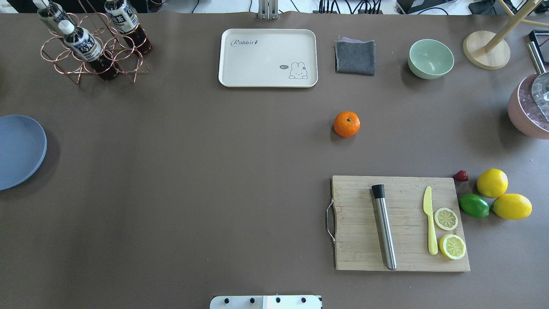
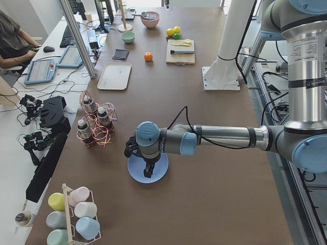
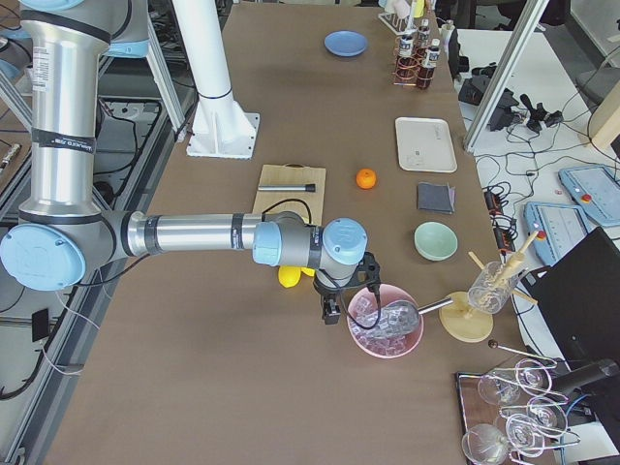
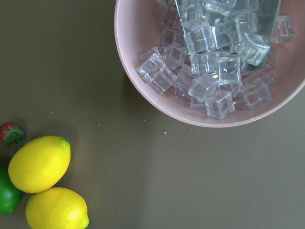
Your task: Pick orange to plate
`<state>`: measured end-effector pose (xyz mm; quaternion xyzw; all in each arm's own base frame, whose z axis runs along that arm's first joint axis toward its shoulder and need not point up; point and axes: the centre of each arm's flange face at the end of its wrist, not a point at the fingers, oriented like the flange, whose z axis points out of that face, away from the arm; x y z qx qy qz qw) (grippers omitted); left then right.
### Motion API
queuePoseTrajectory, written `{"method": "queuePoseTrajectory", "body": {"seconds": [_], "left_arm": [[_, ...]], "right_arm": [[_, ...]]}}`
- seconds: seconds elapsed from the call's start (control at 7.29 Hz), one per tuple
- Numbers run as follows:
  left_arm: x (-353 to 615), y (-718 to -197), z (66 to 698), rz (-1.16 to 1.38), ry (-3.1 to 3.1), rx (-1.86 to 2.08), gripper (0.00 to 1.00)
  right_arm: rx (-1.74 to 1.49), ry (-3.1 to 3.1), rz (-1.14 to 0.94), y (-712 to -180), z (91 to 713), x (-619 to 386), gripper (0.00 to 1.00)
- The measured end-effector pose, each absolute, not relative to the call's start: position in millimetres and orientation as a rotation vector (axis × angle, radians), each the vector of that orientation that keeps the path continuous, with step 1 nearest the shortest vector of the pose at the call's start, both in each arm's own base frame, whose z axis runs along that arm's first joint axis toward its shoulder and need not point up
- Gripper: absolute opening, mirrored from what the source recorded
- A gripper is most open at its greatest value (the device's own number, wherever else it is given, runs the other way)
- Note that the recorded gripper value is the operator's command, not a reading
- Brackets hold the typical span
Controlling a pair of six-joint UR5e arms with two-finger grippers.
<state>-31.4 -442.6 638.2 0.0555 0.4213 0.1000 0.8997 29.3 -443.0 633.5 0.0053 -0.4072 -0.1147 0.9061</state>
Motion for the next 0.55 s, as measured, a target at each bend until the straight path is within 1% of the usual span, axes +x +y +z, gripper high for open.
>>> {"method": "queuePoseTrajectory", "body": {"seconds": [0.55], "left_arm": [[-31.7, -441.8, 644.2, 0.199, 0.867, 0.103, 0.98]], "right_arm": [[0.017, -0.842, -0.243, -445.5, 629.9, 27.4, 1.0]]}}
